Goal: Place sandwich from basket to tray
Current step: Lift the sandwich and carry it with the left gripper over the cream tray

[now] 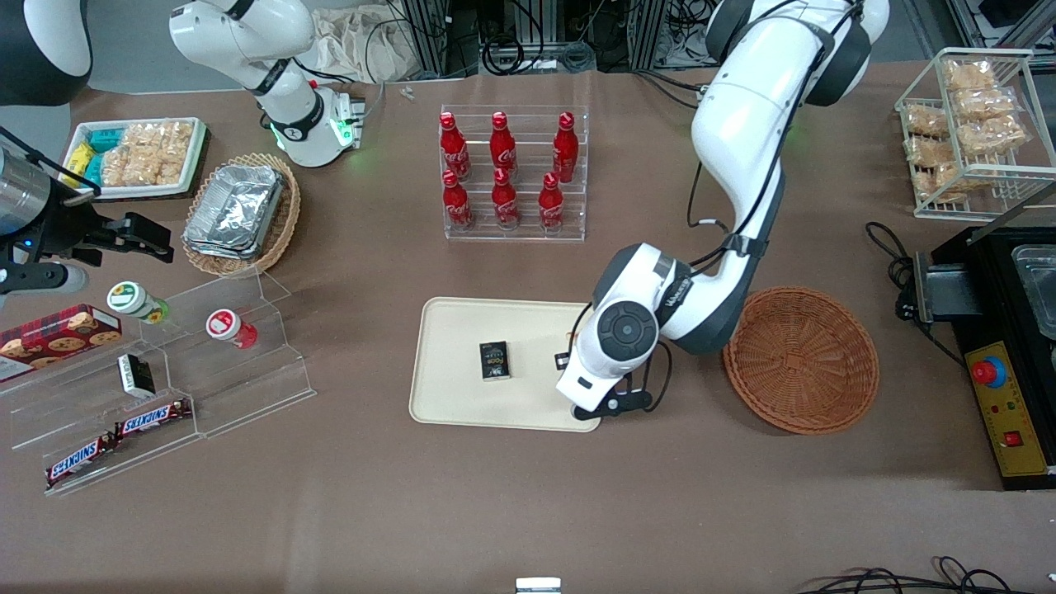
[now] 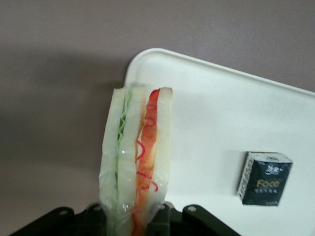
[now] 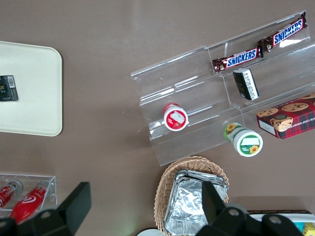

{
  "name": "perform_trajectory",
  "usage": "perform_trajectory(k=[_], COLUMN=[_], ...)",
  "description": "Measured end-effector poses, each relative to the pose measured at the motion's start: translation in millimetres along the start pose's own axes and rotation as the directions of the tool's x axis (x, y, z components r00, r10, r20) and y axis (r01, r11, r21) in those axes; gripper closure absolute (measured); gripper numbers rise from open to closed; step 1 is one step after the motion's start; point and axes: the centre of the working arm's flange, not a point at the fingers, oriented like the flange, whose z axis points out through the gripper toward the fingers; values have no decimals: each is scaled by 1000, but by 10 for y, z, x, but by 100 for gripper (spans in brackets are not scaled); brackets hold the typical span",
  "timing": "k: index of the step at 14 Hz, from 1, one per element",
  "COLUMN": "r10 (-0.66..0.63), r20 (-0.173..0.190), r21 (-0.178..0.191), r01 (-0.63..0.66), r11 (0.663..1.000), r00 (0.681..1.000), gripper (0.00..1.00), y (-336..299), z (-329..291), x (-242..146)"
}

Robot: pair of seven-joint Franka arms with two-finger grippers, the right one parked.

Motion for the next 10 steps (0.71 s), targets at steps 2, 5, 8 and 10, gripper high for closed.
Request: perform_trajectory(k=[2,5,8,10], r10=[33,107,146,147], r20=[2,-2,-29,-51], r21=[3,32,54,46], r01=[-33,-107,-145,-145], r11=[999,994,988,988], r00=[999,994,989,988], gripper=[80,80,81,64], y=[127,297,312,315], z=[246,578,586,480], x=[-85,-247,-246,-212])
